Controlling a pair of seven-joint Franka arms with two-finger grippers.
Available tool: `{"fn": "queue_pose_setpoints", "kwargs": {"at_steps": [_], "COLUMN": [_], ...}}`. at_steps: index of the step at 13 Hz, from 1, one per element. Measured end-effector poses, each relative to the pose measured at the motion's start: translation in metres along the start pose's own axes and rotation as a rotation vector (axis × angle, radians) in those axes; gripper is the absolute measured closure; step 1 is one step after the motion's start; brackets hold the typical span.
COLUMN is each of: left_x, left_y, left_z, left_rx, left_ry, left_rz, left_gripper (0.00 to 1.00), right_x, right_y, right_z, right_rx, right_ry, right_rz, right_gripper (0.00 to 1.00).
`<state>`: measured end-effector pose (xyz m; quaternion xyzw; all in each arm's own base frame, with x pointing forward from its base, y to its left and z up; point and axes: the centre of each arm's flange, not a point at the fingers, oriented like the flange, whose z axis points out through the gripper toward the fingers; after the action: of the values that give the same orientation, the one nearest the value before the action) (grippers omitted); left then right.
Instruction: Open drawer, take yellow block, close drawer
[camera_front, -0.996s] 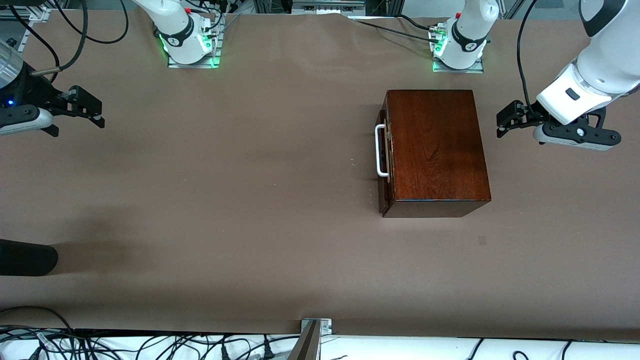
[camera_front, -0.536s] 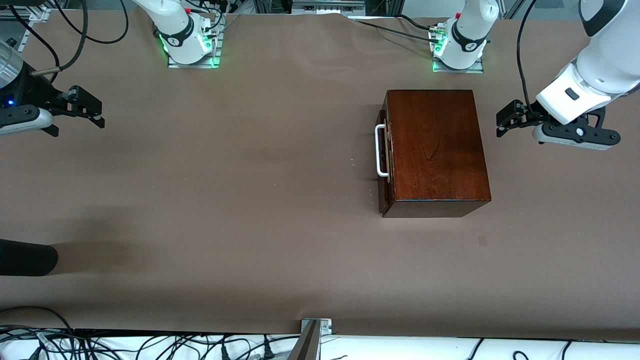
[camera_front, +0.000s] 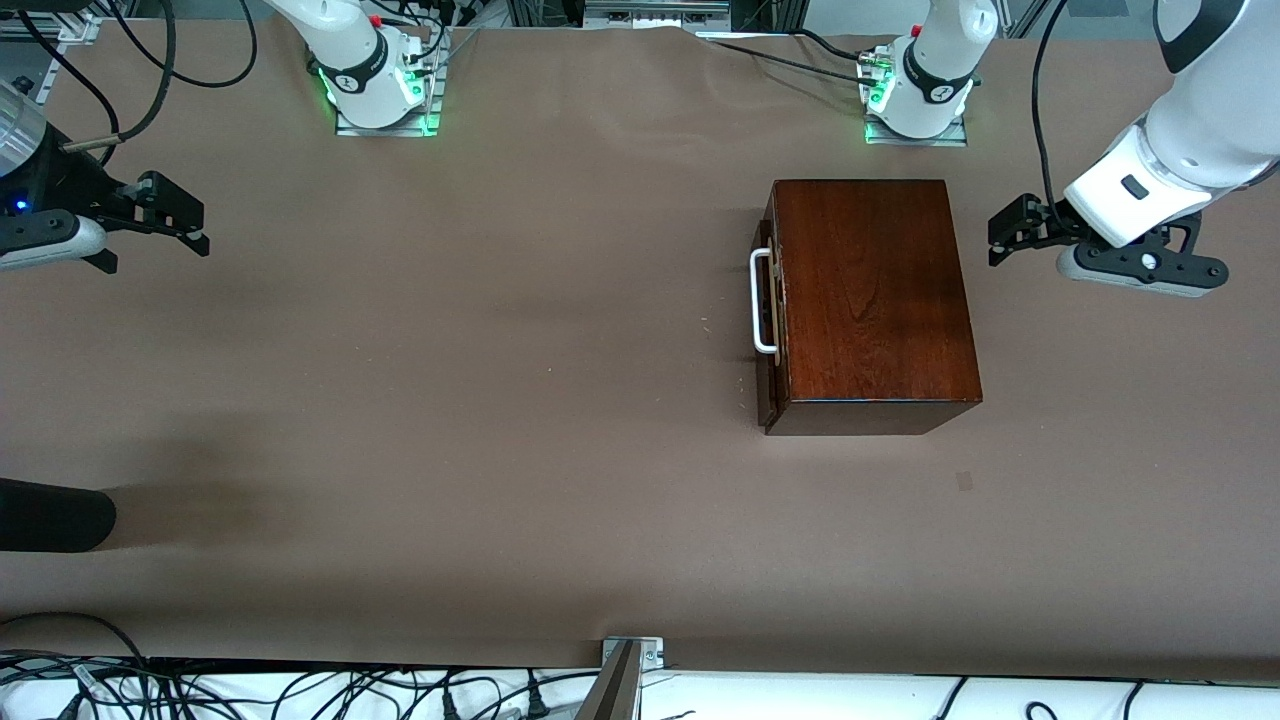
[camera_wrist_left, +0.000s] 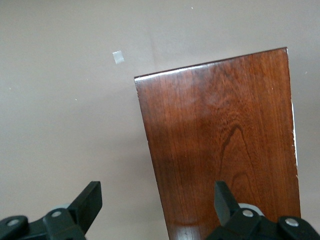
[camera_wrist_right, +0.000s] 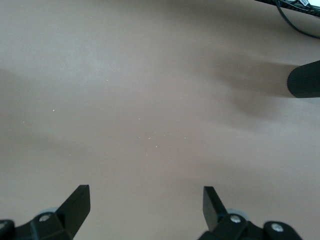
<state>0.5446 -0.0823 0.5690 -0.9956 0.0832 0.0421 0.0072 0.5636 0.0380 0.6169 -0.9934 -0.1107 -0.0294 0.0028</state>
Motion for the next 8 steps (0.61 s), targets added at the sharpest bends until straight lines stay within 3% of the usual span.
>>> {"fn": "queue_pose_setpoints", "kwargs": {"at_steps": [6,8], "left_x": [-0.008,0.004], "left_y": [0.045,0.083], "left_z": [0.037,0.053], "left_rx": [0.006,0.006], "left_ry": [-0.214,-0.195], "left_rz": [0.085,0.152], "left_gripper": [0.00,0.00], "right_x": [0.000,0.000], "right_y": [0.000,0.000], "right_z": [0.000,0.000], "right_rx": [0.000,0.000], "right_ry": [0.000,0.000], "right_rz": [0.000,0.000], "right_gripper": [0.00,0.00]}}
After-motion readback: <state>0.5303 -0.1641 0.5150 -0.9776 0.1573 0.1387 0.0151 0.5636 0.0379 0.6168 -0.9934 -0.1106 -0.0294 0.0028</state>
